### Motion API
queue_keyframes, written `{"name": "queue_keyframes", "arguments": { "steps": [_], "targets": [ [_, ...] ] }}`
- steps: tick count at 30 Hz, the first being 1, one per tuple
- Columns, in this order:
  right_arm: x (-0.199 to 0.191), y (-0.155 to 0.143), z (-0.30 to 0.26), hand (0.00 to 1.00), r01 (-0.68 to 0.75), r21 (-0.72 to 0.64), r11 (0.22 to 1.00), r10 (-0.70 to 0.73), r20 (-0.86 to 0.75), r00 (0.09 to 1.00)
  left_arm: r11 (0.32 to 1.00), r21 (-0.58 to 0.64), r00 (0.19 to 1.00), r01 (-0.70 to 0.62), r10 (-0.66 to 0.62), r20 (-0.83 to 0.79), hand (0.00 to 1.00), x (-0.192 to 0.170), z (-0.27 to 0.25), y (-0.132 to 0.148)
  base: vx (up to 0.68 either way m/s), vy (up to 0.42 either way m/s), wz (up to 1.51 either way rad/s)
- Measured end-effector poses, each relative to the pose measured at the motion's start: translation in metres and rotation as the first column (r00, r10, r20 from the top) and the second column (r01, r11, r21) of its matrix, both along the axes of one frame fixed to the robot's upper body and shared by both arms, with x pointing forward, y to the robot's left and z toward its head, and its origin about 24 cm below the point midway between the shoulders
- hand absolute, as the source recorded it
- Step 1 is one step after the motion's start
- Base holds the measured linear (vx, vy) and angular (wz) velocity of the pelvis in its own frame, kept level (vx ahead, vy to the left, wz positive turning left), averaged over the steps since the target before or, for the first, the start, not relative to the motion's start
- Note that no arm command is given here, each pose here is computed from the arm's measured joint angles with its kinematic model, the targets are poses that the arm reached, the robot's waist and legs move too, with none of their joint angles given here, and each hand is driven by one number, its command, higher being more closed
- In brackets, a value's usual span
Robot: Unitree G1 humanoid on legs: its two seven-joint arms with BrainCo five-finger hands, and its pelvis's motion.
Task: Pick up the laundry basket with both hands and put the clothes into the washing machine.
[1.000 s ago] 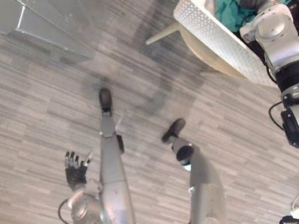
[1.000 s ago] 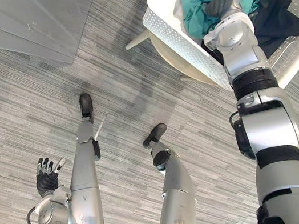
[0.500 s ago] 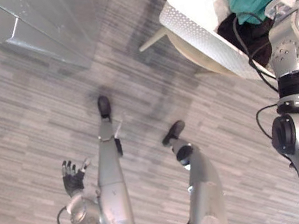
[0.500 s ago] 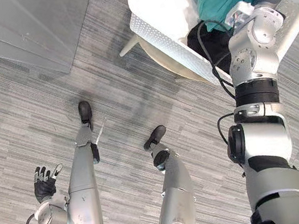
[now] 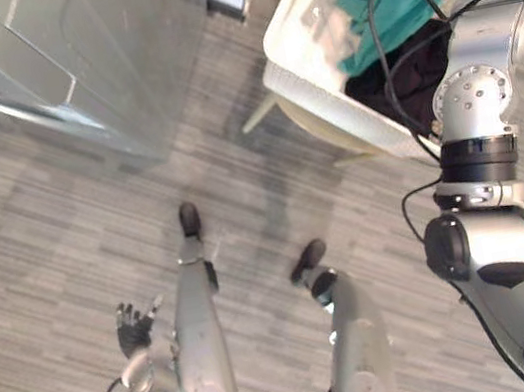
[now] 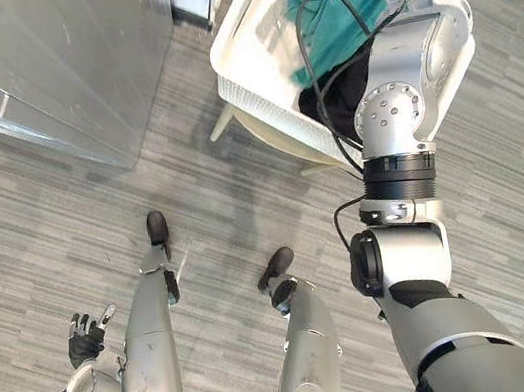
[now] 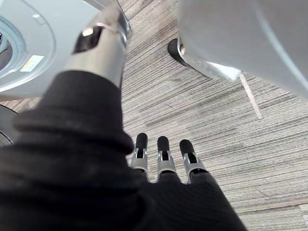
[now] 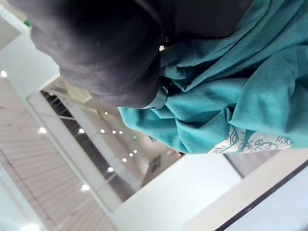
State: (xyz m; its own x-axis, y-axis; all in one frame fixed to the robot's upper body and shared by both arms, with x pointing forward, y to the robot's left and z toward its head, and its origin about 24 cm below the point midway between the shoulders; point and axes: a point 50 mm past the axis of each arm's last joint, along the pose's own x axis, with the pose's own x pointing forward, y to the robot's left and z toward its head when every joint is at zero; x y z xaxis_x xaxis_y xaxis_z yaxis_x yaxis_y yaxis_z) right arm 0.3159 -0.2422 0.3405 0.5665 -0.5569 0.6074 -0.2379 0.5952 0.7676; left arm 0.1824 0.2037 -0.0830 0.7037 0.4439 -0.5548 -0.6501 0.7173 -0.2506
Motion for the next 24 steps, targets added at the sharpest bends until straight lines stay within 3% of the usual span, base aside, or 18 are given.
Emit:
{"name": "queue_keyframes", "arguments": {
  "steps": [13, 20, 24],
  "targets": [
    [-0.018, 0.013, 0.002, 1.0, -0.084, 0.131, 0.988, 0.062, 0.169, 0.984, 0.988, -0.054, 0.987, 0.142, -0.146, -0.067, 0.0, -0.006, -0.014, -0.027, 0.09, -0.058, 0.02],
    [-0.012, 0.024, -0.004, 1.0, -0.121, 0.142, 0.983, 0.099, 0.151, 0.984, 0.955, -0.043, 0.956, 0.294, -0.294, 0.011, 0.0, 0.001, 0.002, -0.055, 0.1, -0.038, -0.06],
    [0.013, 0.036, -0.024, 1.0, -0.145, 0.168, 0.975, 0.143, 0.021, 0.989, 0.926, 0.002, 0.922, 0.377, -0.375, 0.099, 0.0, 0.018, 0.021, -0.069, 0.09, -0.035, -0.21]
  ]
}}
